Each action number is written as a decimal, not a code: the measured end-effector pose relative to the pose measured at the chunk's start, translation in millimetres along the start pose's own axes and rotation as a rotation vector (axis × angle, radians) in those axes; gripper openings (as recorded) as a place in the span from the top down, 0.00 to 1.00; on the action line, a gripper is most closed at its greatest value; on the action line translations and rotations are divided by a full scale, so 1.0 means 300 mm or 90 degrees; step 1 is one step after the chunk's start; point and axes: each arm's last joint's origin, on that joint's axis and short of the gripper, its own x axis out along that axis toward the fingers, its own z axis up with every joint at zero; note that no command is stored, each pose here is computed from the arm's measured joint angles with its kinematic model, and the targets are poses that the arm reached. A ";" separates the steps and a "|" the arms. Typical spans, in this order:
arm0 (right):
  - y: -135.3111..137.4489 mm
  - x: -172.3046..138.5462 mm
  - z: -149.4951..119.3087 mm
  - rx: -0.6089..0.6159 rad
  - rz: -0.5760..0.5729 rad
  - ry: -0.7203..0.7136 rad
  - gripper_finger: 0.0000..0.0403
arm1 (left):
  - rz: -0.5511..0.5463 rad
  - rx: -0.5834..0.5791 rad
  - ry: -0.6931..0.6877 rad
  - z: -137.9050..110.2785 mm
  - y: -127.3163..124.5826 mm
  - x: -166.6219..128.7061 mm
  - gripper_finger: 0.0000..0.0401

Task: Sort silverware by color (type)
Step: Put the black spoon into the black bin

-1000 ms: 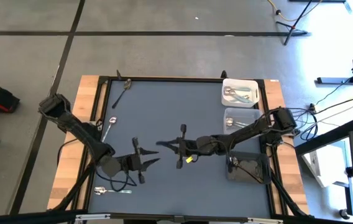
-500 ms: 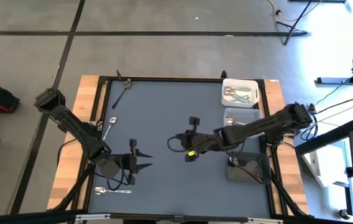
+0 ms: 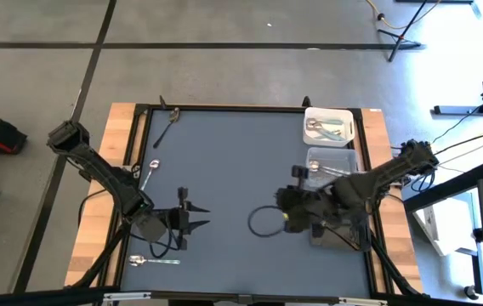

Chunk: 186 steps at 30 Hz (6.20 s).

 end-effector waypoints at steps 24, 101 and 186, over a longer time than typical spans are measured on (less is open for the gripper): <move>0.118 -0.136 -0.367 0.190 -0.084 0.316 1.00 | 0.003 -0.002 0.000 0.000 0.003 0.003 0.67; -0.324 0.458 -0.137 0.077 0.010 -0.329 0.49 | 0.459 -0.408 0.615 -0.268 0.871 0.083 0.57; -0.324 0.420 -0.076 -0.018 0.057 -0.492 0.29 | 0.189 -0.029 0.057 -0.185 0.394 0.173 0.97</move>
